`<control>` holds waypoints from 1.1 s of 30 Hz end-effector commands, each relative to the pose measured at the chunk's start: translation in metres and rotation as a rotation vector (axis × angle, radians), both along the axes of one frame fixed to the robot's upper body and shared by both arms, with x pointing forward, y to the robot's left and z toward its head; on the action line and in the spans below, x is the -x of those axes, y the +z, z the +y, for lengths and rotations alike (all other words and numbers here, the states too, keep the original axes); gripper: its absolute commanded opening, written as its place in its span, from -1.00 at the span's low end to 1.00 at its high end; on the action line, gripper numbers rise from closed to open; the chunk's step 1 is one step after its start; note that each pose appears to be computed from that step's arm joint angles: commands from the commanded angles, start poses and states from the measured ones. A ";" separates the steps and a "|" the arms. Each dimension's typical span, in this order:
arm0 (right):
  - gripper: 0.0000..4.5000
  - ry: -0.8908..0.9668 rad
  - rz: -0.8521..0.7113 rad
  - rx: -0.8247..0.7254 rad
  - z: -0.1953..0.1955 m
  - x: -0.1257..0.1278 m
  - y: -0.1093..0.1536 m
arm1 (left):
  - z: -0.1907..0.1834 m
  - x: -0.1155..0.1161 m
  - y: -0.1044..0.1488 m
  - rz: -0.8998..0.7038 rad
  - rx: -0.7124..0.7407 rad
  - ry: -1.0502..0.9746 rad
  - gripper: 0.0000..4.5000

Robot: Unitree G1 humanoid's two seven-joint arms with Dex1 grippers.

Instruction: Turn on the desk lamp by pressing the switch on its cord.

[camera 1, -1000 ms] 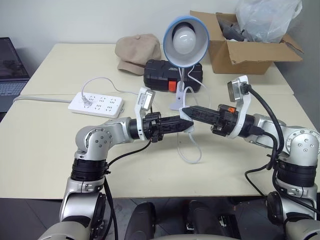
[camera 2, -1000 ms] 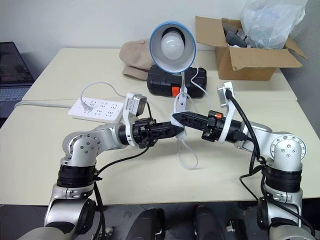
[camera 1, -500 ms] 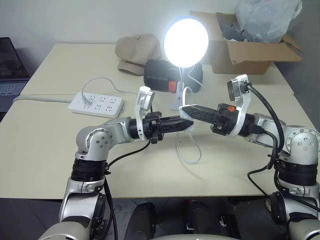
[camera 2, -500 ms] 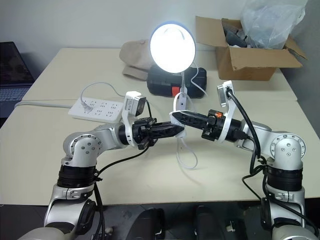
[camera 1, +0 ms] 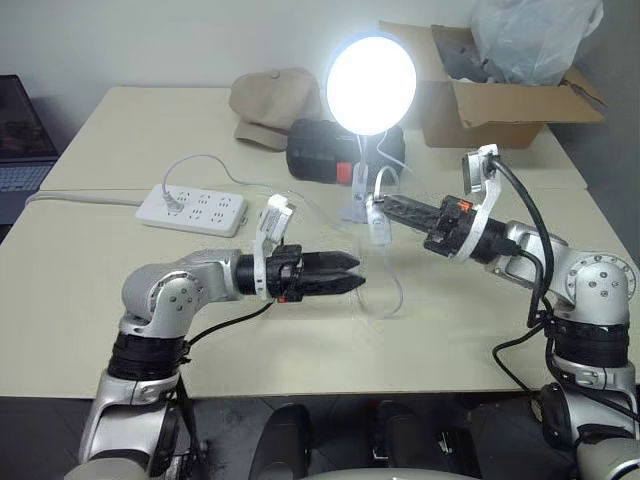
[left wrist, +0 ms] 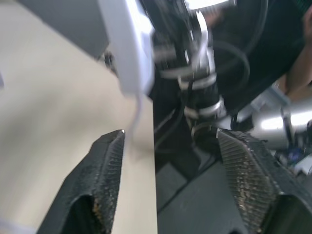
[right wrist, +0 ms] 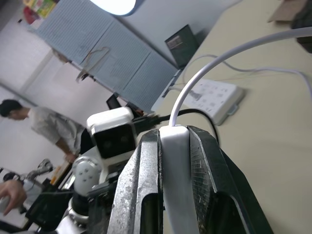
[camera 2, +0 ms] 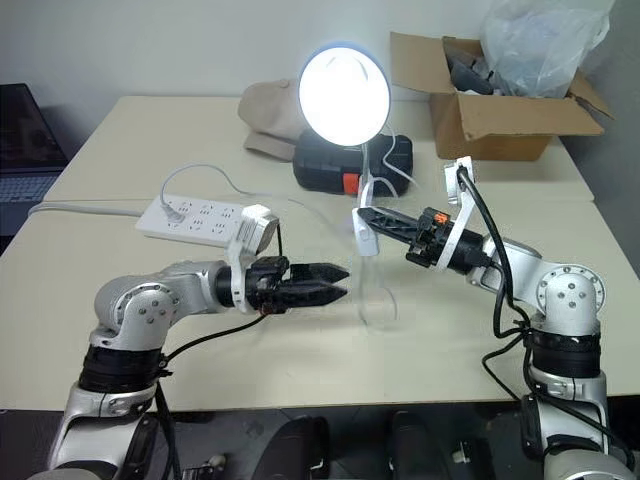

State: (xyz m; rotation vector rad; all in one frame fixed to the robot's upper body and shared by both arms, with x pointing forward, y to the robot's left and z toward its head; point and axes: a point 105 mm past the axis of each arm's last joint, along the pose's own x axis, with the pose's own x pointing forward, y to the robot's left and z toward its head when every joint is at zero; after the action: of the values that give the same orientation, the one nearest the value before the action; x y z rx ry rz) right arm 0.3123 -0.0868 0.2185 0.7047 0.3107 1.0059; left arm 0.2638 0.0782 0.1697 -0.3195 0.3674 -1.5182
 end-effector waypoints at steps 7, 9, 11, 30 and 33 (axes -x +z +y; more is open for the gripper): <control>-0.82 -0.251 0.152 0.172 -0.017 -0.037 -0.055 | 0.011 0.019 -0.010 -0.230 -0.155 -0.002 1.00; -0.82 -0.301 0.208 0.246 -0.021 -0.042 -0.075 | 0.016 0.022 -0.017 -0.254 -0.203 0.009 1.00; -0.82 -0.323 0.240 0.281 -0.022 -0.043 -0.085 | 0.019 0.022 -0.020 -0.261 -0.216 0.025 1.00; -0.32 -0.422 0.291 0.351 -0.024 -0.041 -0.101 | 0.029 0.022 -0.047 -0.413 -0.313 0.071 1.00; 0.02 -0.422 0.286 0.346 -0.024 -0.041 -0.098 | 0.031 0.023 -0.048 -0.409 -0.317 0.069 1.00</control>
State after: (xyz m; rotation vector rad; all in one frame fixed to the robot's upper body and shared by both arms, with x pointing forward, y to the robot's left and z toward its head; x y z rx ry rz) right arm 0.3517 -0.1072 0.1085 0.5596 0.5932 0.4320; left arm 0.2447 0.1113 0.1154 0.1998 0.2941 -1.3651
